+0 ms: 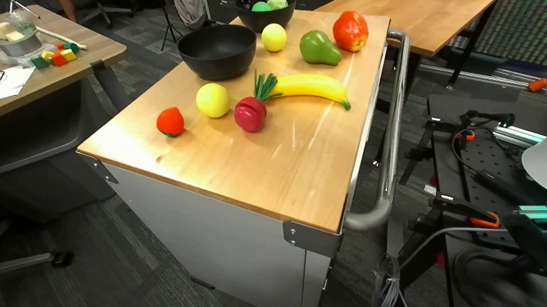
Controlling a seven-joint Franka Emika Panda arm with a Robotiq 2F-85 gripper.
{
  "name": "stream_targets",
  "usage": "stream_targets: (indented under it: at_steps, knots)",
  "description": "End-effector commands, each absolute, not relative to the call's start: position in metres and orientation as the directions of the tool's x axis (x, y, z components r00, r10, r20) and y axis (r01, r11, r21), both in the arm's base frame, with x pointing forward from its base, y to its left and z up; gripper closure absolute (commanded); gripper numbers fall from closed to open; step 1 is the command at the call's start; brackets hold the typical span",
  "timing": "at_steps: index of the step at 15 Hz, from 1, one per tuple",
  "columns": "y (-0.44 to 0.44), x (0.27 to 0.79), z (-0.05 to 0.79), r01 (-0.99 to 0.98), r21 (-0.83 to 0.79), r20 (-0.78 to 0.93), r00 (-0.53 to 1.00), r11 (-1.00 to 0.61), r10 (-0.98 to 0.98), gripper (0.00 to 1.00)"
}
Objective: Take the toy fruits and vegetables from the black bowls and place them on the table
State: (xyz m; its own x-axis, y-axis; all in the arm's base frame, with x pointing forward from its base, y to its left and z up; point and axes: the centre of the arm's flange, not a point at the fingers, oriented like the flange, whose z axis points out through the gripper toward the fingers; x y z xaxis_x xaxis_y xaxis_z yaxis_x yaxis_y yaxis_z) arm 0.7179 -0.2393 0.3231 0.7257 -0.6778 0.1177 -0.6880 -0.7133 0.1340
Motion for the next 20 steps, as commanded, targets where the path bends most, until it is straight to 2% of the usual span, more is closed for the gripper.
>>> stream_targets:
  at_steps: [1, 9, 20]
  knots:
    - [-0.246, 0.722, 0.362, -0.707, 0.158, 0.149, 0.707, -0.689, -0.692, 0.86]
    - [-0.189, 0.688, 0.465, -0.658, 0.087, 0.250, 0.741, -0.748, -0.623, 0.86]
    - [-0.061, 0.597, 0.405, -0.587, 0.120, 0.164, 0.807, -0.801, -0.567, 0.86]
